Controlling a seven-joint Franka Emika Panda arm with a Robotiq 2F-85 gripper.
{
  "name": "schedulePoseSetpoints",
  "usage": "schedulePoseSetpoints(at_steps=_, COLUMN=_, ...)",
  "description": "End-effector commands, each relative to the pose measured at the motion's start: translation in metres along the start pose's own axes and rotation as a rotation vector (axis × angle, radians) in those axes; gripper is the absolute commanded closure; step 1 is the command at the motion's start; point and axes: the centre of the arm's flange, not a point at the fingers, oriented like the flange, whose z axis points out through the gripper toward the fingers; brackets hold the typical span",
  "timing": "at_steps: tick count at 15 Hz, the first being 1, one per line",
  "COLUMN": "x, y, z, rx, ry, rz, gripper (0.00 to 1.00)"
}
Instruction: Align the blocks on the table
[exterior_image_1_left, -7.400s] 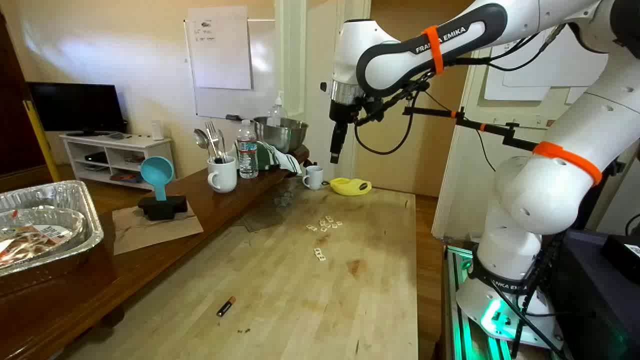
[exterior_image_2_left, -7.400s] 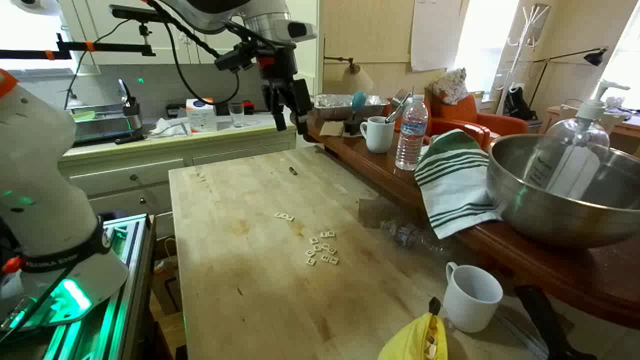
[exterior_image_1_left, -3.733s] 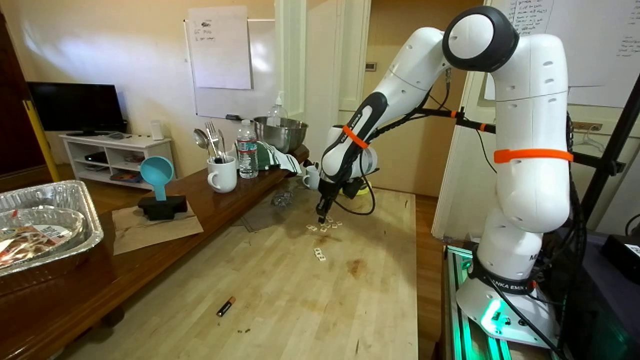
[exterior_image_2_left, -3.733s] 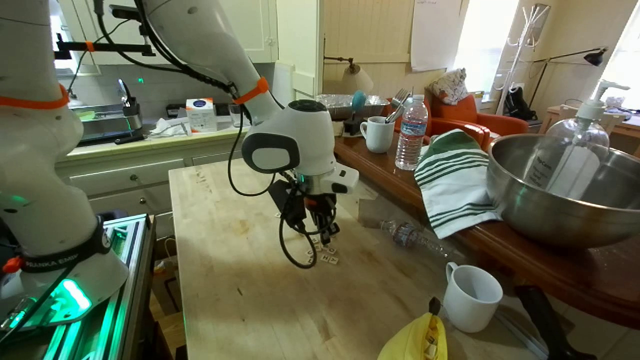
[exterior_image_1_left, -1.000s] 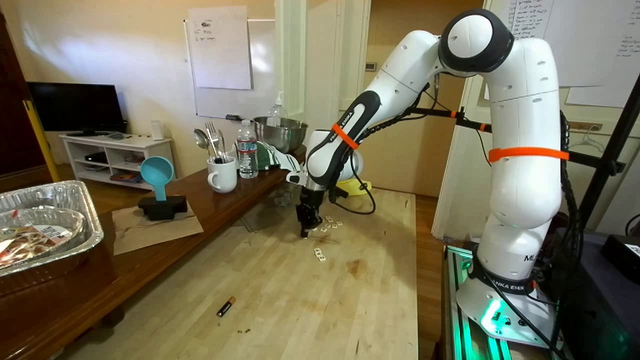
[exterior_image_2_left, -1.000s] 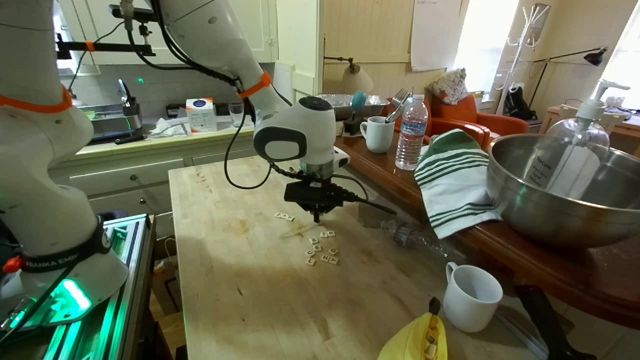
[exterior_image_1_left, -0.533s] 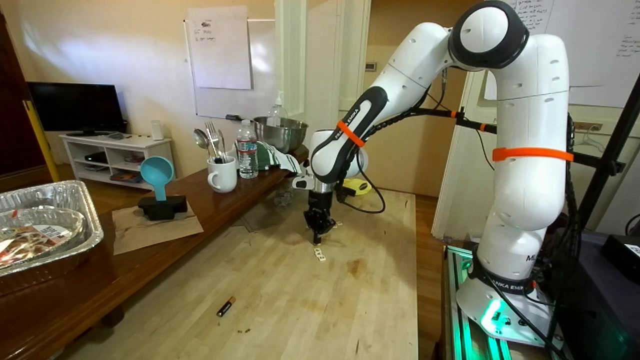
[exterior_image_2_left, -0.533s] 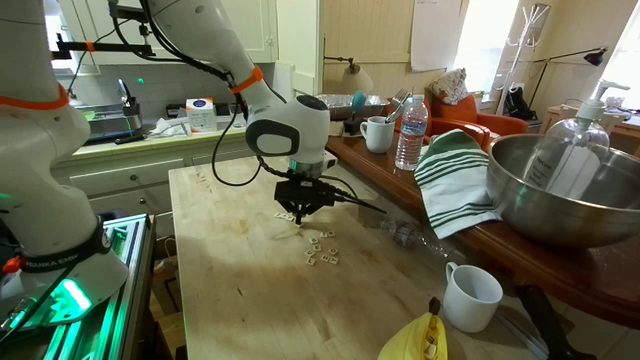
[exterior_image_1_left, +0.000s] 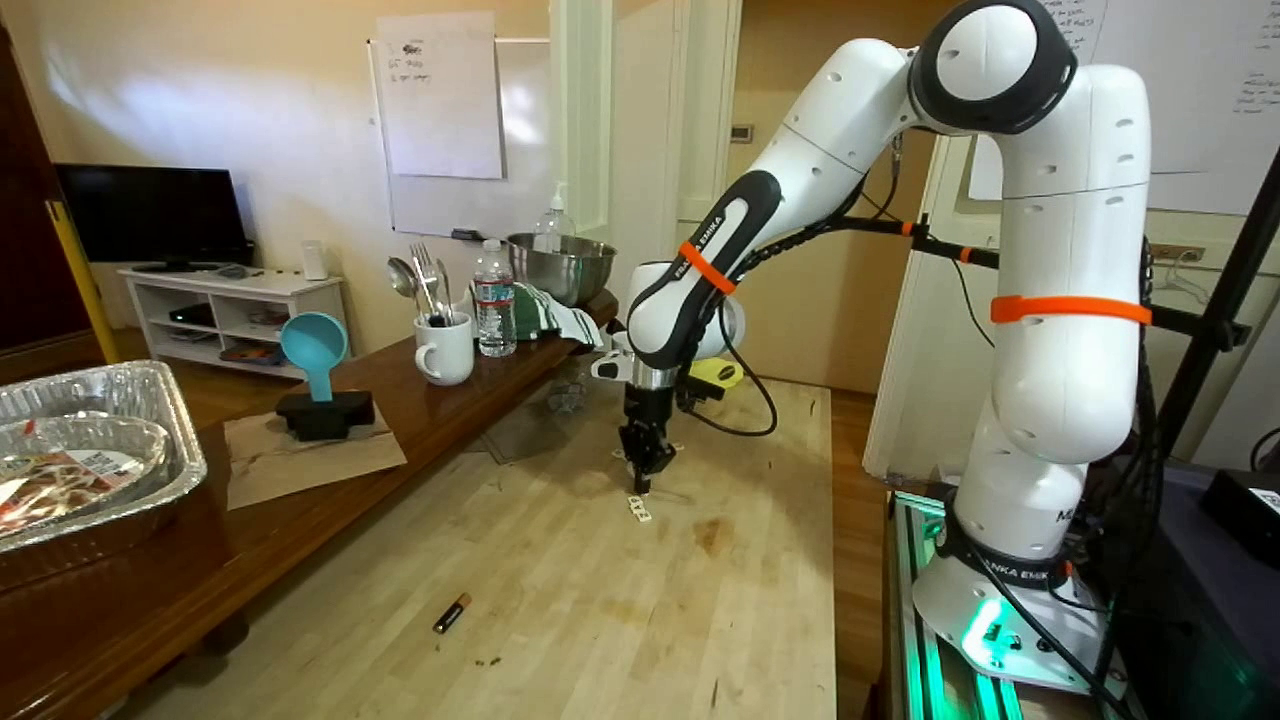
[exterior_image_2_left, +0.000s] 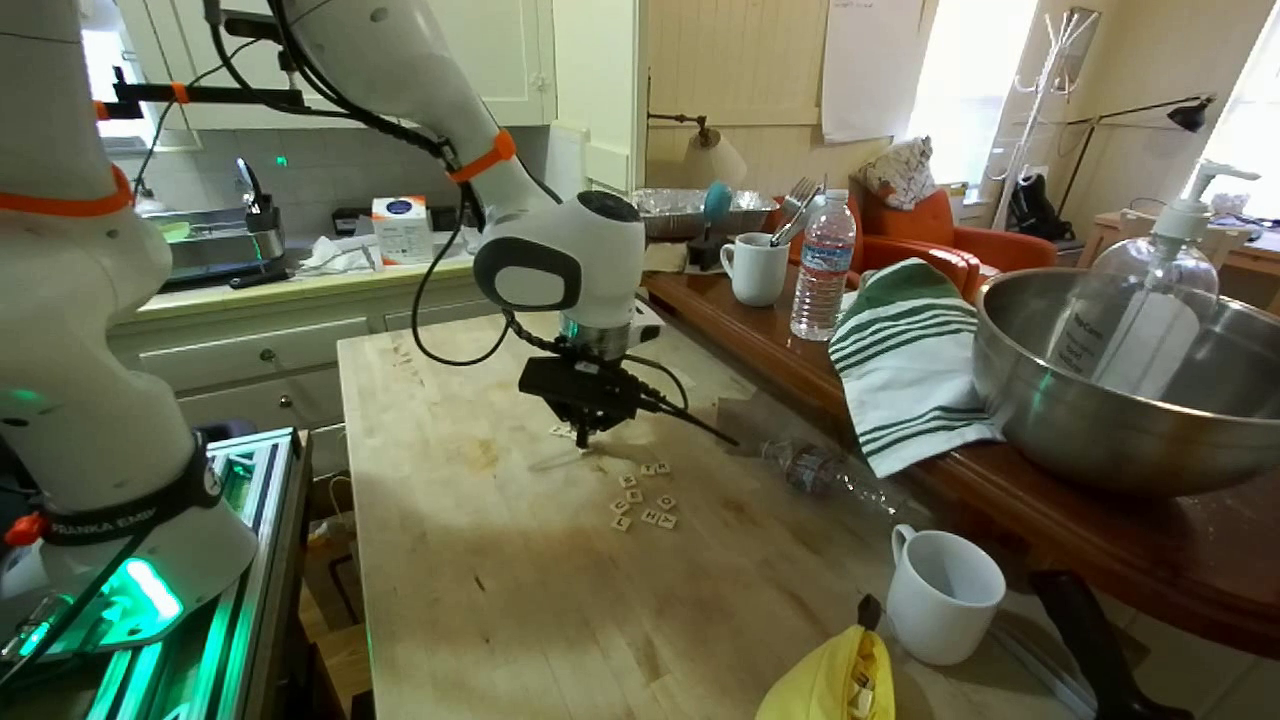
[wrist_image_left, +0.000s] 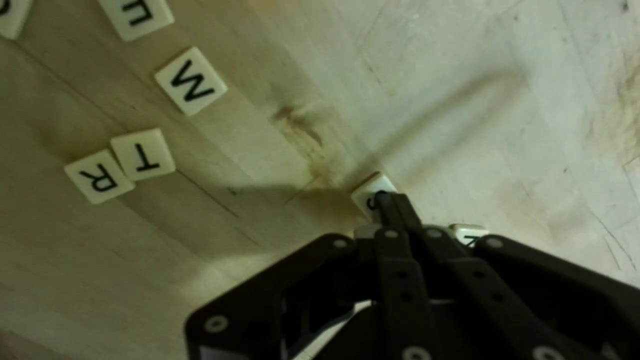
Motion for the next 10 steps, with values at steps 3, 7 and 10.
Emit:
schedulePoseSetpoints(at_steps=3, x=-0.003, y=-0.014, z=-0.002, rx=-0.023, ry=0.036, rz=0.152, gripper=1.00)
schedulePoseSetpoints(at_steps=7, x=-0.002, y=-0.016, z=-0.009, rx=-0.053, ry=0.038, rz=0.206, gripper=1.00)
schedulePoseSetpoints(at_steps=10, x=-0.001, y=-0.017, z=-0.014, rx=-0.076, ry=0.042, rz=0.260, gripper=1.00)
